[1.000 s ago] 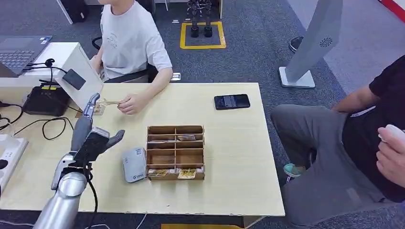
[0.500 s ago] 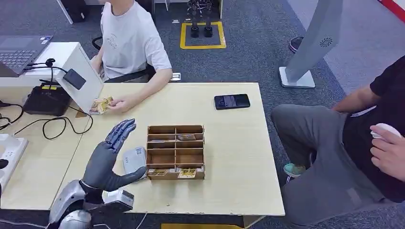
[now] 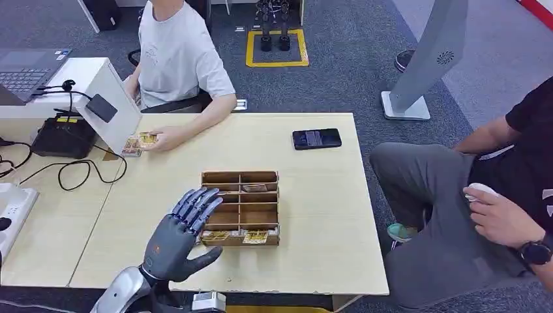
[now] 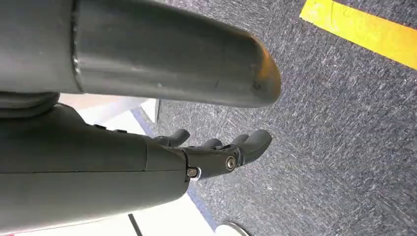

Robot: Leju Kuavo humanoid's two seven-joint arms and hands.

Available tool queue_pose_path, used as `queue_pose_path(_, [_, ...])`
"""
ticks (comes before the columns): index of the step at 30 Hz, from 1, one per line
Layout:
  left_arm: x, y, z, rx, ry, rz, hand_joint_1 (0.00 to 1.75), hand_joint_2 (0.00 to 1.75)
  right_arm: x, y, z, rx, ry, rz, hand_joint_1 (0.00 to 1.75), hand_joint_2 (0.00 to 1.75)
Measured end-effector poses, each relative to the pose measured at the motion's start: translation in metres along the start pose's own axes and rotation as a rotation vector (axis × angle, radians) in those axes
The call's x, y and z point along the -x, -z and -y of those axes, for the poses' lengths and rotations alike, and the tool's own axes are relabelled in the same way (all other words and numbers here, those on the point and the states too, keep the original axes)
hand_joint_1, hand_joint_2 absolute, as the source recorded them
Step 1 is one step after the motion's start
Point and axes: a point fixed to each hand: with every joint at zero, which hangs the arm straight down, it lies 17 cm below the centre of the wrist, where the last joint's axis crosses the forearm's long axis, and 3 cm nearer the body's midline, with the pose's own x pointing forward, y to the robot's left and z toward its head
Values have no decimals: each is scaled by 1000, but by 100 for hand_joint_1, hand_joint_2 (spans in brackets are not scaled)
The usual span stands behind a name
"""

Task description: Pass the card to the sensor for recognition and then transmit it.

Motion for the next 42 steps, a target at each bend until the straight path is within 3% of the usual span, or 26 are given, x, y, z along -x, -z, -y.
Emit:
queue_pose_path(6, [-2,-4,17,36,-1,-8,0,175,0,0,0,0,-4,0,0,0])
queue_pose_path(13, [26,-12,46,82,130,-135,0,175,-2,1,3,7,-14,2,0,0])
queue_pose_path(27, [60,-33,85,164,118,-283,0,175,-2,1,4,10,-21,1,0,0])
queue_pose_path(42, [77,-35,86,150,111,-353,0,175,-1,1,4,11,-26,-1,0,0])
